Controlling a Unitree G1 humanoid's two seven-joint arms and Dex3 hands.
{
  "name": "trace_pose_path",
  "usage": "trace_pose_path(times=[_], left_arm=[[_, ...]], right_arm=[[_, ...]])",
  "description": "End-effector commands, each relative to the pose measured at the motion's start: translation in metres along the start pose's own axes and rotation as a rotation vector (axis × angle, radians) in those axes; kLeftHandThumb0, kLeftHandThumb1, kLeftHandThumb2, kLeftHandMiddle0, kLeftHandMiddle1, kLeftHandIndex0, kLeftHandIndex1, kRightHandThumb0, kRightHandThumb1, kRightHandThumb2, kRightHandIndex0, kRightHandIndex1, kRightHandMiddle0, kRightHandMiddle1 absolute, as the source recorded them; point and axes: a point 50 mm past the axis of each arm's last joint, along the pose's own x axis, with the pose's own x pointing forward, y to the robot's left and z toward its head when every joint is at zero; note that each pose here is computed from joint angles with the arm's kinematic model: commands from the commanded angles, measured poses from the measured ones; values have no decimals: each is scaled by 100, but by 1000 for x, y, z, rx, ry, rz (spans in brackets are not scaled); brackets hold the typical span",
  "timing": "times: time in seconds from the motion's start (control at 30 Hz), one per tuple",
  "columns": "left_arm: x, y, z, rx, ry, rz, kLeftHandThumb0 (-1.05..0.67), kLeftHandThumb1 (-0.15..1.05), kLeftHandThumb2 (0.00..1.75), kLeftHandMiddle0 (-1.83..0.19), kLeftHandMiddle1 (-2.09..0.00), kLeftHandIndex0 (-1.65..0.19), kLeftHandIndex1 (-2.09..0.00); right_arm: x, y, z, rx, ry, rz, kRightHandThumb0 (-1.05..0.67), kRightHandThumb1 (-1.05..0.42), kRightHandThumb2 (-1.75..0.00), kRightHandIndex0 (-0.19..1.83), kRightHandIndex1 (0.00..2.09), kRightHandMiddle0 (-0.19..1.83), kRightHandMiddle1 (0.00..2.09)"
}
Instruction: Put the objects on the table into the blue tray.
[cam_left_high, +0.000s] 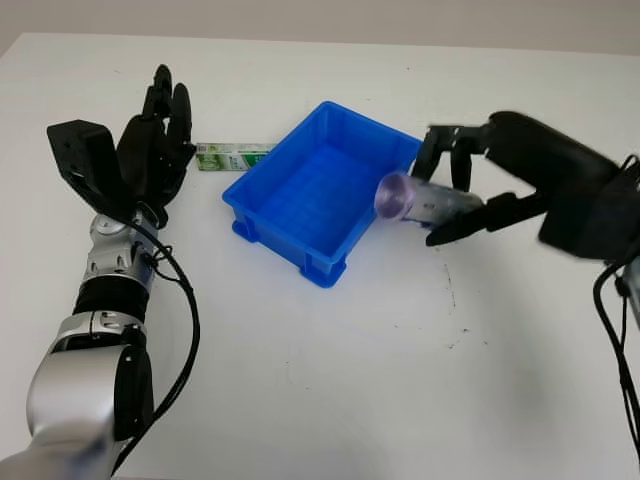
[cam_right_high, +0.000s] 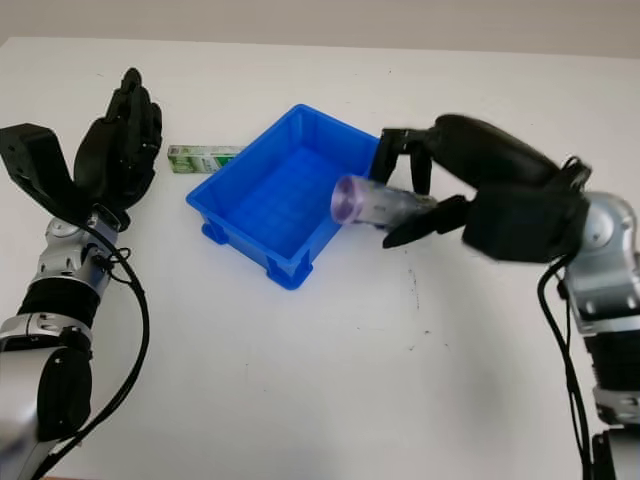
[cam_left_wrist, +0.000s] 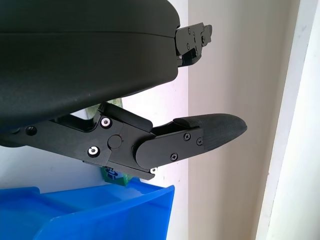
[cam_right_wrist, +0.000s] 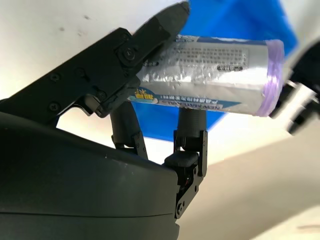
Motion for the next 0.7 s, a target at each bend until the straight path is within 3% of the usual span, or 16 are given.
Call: trace_pose_path(times=[0.0,0.33,0.53,0.67], left_arm=[[5,1,9,9,-21,6,-70,105,60,19,0,19,0],[2,-1,6,24,-20,5,-70,105,62,19,0,19,0],[2,-3,4,29,-14,4,-72,105,62,19,0,19,0],[2,-4,2,31,-5,6,-72,105,62,19,0,19,0]], right_arm=[[1,-16,10,22,-42,-28,-38,-96,-5,106,209,94,209],[24,-4,10,-3,-88,-211,-33,-99,-6,118,209,108,209],[47,19,3,-193,-98,-365,-38,-103,-6,106,209,83,209],[65,34,-2,-309,-133,-418,-38,-102,-5,102,209,78,209]])
